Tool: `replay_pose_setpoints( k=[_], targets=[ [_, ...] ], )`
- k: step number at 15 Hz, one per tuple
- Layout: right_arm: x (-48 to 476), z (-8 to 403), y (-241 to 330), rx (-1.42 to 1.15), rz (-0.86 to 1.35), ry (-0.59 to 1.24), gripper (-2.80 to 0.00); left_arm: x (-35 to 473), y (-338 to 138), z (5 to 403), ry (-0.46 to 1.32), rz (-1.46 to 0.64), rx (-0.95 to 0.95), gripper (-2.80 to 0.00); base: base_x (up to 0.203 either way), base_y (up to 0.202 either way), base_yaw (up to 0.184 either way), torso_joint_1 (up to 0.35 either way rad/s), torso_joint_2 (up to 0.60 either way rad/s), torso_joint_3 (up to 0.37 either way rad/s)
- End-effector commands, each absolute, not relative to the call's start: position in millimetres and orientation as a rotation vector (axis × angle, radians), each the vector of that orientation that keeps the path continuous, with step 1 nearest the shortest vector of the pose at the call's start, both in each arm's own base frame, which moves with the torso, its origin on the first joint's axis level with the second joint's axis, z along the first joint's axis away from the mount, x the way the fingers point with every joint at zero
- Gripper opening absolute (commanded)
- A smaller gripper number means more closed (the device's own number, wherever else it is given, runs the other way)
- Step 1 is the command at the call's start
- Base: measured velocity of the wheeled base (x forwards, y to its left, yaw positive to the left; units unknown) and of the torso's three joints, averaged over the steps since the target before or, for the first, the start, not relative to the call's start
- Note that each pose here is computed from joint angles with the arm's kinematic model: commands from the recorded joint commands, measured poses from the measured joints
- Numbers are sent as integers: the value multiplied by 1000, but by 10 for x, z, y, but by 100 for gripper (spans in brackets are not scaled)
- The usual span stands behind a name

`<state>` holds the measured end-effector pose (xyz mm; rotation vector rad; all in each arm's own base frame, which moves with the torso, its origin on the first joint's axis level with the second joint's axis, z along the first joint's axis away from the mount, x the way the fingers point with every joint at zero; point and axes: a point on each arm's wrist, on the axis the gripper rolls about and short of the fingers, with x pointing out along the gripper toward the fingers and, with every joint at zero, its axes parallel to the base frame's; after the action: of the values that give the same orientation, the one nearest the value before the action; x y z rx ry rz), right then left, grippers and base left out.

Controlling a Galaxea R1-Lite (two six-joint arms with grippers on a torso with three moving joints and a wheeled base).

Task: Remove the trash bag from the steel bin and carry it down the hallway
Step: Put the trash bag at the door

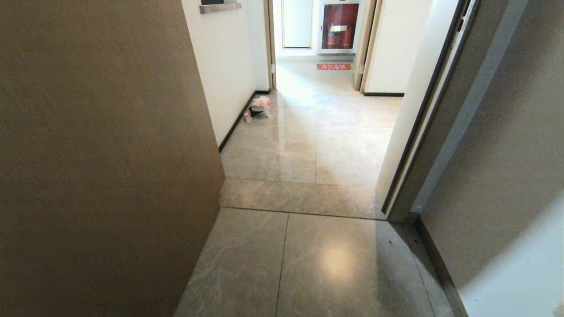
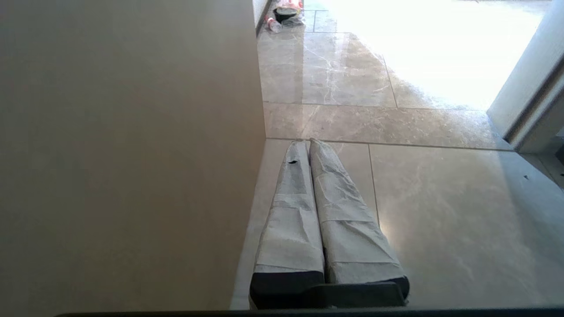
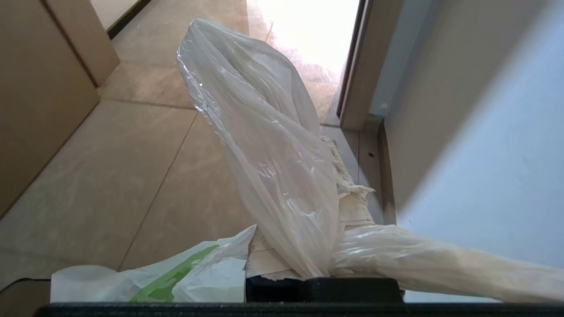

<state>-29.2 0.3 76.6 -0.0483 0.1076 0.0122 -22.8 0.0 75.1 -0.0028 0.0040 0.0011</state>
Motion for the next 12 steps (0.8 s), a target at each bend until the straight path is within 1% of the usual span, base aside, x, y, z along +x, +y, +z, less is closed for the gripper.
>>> replay_pose_setpoints(
  k=[1,12],
  targets=[
    [-290,765,3,-48,12,110,-280,-228,0,750,5,1,-3,-280,193,0,1,2,2,2],
    [-290,765,3,-50,12,110,-280,-228,0,750,5,2,-3,-280,191,0,0,2,2,3]
  ],
)
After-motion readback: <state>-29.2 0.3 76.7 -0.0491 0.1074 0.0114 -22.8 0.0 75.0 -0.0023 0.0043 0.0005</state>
